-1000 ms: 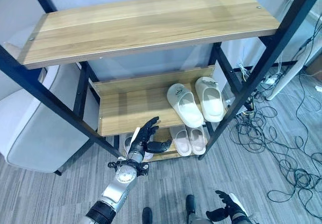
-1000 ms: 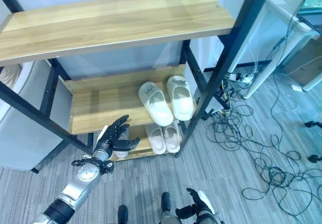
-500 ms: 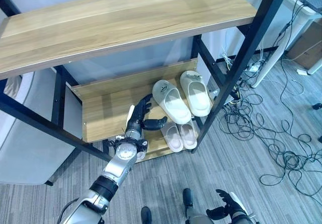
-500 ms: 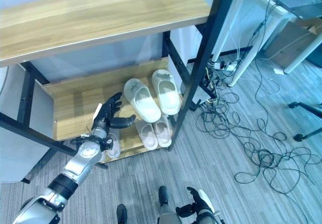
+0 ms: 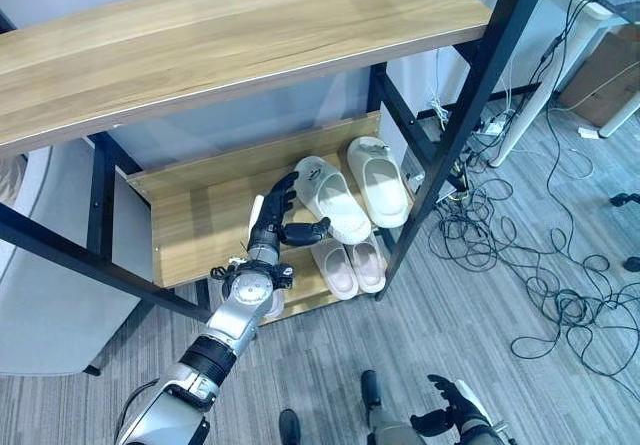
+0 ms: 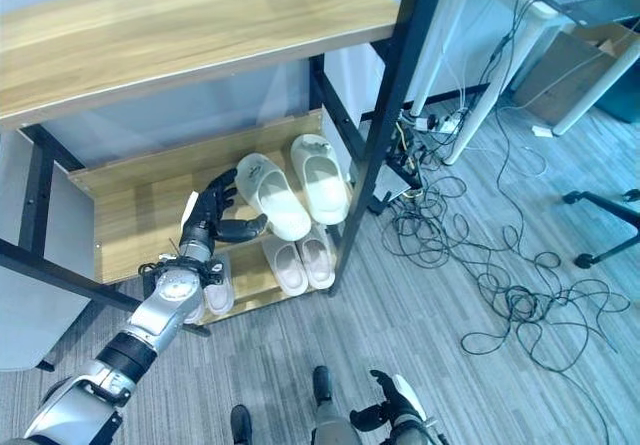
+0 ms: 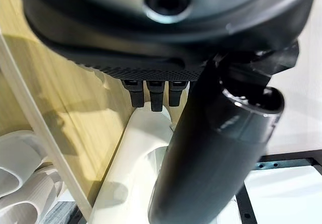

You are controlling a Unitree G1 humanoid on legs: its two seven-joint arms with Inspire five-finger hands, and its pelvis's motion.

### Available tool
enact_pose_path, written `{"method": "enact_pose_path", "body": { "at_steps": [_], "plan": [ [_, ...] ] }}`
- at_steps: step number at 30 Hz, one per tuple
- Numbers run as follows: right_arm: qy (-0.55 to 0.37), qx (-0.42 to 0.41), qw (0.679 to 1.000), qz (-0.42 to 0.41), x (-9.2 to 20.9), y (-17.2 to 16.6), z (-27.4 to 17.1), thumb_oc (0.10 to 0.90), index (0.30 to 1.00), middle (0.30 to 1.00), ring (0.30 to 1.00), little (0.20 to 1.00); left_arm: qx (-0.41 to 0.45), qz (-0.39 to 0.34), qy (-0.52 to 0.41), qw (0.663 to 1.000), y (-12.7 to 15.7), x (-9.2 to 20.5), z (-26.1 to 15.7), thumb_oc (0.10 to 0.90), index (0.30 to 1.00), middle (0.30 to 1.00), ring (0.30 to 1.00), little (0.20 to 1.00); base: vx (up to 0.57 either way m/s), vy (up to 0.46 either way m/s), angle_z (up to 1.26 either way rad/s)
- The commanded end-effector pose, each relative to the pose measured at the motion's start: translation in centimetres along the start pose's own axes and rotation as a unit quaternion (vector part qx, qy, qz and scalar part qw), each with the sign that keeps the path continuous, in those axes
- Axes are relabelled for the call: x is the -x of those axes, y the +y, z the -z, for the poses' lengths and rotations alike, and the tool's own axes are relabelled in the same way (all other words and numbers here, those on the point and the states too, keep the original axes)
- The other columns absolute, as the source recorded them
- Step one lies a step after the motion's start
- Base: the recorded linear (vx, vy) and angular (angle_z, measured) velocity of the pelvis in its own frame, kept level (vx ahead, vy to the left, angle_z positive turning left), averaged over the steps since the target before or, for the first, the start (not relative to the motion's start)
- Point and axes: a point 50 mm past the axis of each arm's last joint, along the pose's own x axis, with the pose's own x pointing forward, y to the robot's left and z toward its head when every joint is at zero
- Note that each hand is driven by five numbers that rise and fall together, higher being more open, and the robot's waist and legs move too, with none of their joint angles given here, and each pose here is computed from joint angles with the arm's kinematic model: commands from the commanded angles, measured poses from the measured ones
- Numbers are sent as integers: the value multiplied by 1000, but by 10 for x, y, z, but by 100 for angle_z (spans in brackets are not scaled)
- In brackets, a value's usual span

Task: Arrange the slippers neatly on the shoe rack.

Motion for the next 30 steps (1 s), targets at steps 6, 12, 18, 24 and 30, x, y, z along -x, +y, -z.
{"method": "enact_pose_path", "body": {
  "at_steps": [6,12,18,24,30],
  "plan": [
    [-40,5,999,20,0,-15,-9,800,900,900,900,900,-22,-49,-137,989,20,-41,-77,800,900,900,900,900,9,-18,-9],
    [-45,3,999,19,1,-14,-11,800,900,900,900,900,-36,-66,-143,987,31,-46,-84,800,900,900,900,900,16,-13,-8],
    [-47,0,999,21,0,-15,-12,800,900,900,900,900,-46,-64,-154,985,29,-50,-92,800,900,900,900,900,21,-18,-5],
    [-54,-4,998,22,1,-15,-14,800,900,900,900,900,-40,-50,-173,983,17,-53,-105,800,900,900,900,900,15,-10,-6],
    [-56,-5,998,23,2,-16,-13,800,900,900,900,900,-36,-39,-189,980,9,-53,-114,800,900,900,900,900,0,0,0]
  ]
}}
